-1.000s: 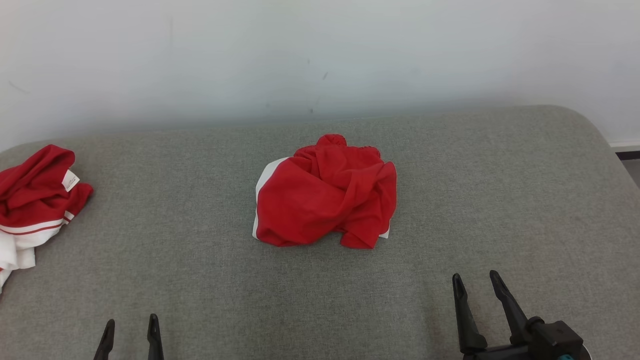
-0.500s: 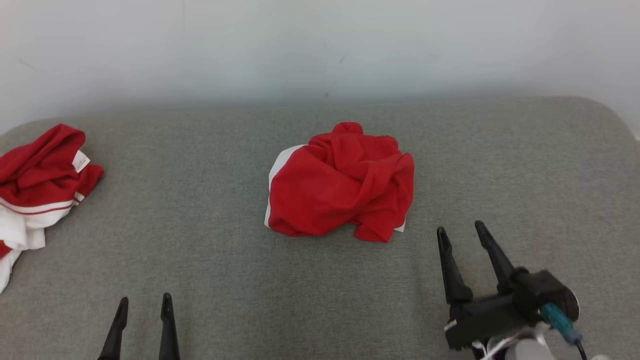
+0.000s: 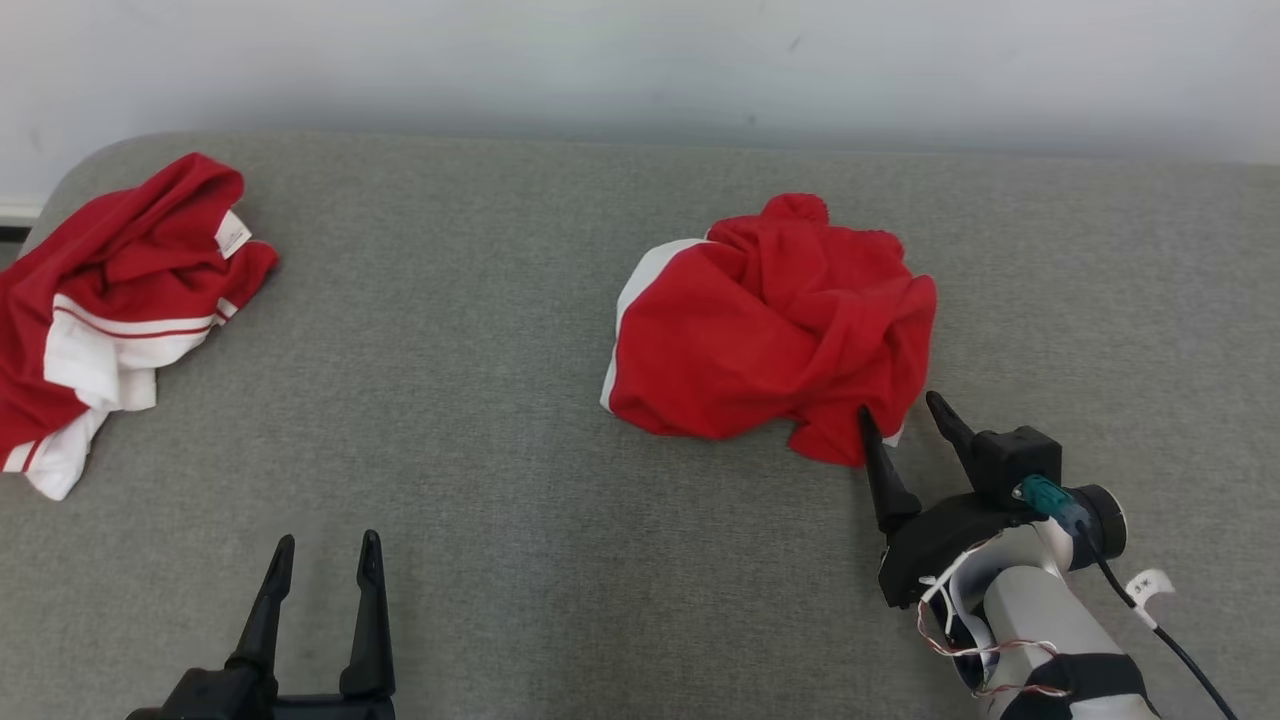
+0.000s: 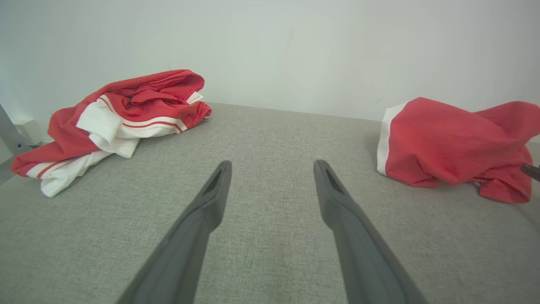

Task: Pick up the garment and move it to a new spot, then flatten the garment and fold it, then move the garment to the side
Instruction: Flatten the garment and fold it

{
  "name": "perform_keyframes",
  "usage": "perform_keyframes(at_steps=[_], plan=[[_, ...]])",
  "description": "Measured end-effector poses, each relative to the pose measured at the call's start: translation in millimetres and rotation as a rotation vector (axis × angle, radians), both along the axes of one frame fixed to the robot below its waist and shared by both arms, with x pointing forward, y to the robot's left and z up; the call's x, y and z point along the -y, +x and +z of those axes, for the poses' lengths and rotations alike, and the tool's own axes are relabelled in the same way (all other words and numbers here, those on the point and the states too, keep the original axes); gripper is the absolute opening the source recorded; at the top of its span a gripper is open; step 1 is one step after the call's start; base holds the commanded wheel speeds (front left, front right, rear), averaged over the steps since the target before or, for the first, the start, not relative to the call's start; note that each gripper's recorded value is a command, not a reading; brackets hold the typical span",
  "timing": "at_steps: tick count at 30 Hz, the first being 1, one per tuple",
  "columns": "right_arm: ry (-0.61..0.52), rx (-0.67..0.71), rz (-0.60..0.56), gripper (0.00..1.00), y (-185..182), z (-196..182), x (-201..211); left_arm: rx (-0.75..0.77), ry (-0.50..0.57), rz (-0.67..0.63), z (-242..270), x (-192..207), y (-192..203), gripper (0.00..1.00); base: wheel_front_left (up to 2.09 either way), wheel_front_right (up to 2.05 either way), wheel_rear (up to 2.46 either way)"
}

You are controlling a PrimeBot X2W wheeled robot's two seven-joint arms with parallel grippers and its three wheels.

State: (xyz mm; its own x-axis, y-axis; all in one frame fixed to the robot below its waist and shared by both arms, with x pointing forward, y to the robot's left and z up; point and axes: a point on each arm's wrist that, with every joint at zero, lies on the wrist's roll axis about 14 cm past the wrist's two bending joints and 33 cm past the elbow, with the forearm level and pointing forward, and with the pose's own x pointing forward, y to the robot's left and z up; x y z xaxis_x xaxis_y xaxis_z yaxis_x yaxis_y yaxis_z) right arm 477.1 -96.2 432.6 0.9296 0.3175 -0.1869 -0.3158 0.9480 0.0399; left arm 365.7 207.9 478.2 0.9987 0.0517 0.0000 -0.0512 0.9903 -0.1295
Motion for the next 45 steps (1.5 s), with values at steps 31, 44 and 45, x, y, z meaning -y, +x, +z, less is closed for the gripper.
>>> perform_keyframes(at_steps=[31, 44, 45], plan=[[0.235, 0.014, 0.208, 0.0, -85.9, 30.1, -68.3, 0.034, -0.02, -0.013, 10.1, 0.3, -10.8, 1.0, 0.0, 0.0, 0.0], [0.295, -0.017, 0.408, 0.0, -115.4, 37.4, -137.9, 0.026, -0.021, 0.004, 7.6, -4.9, -16.9, 1.0, 0.0, 0.0, 0.0], [0.302, -0.011, 0.44, 0.0, -117.5, 42.3, -149.1, 0.024, -0.021, 0.006, 7.0, -5.5, -17.4, 1.0, 0.0, 0.0, 0.0]])
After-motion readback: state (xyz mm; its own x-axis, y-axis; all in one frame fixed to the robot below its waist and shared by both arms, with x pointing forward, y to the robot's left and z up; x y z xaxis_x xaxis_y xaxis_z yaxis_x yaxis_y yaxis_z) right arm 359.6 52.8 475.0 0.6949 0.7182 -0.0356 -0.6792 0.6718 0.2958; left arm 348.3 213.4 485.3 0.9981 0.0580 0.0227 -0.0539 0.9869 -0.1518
